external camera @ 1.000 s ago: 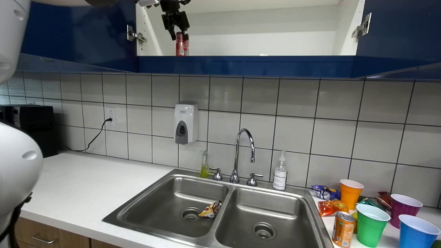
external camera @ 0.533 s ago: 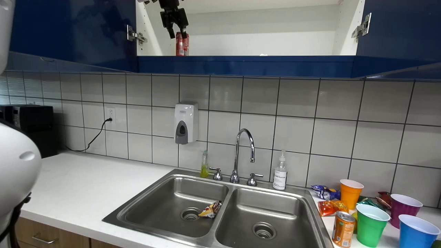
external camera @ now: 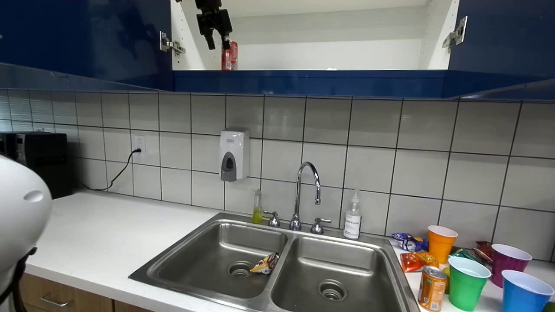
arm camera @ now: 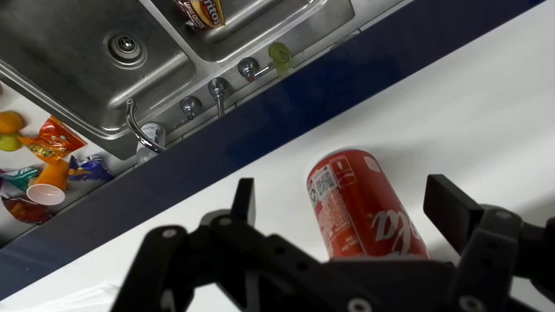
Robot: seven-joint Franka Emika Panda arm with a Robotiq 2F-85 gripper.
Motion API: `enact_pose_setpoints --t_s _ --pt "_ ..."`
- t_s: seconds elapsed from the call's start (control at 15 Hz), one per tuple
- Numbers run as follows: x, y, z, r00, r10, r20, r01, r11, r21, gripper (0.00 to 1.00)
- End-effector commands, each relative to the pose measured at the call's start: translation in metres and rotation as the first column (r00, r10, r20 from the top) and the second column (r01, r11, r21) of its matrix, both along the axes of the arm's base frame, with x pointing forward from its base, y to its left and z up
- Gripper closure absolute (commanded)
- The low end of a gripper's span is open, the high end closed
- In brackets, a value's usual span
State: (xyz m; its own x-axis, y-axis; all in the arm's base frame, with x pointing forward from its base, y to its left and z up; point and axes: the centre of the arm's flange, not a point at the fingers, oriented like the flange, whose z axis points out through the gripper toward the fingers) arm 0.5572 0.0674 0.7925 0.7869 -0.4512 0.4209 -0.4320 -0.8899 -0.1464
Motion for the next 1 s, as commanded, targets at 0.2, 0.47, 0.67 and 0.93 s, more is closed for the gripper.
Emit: enact_pose_setpoints --t_s 0.2,0.47,0.67,0.93 --pt "-0.050 -0.015 -0.021 0.999 0.017 -0.029 -0.016 1.000 0.012 0.00" --pt "-0.071 -0.019 -0.029 0.999 0.029 -0.042 -0.029 0.999 0.014 0.00" --pt "-0.086 -0.021 -0.037 0.997 0.045 -0.058 -0.044 0.999 0.015 0.00" --pt "-0.105 -0.024 -0.051 0.994 0.077 -0.077 -0.076 0.997 0.018 0.00"
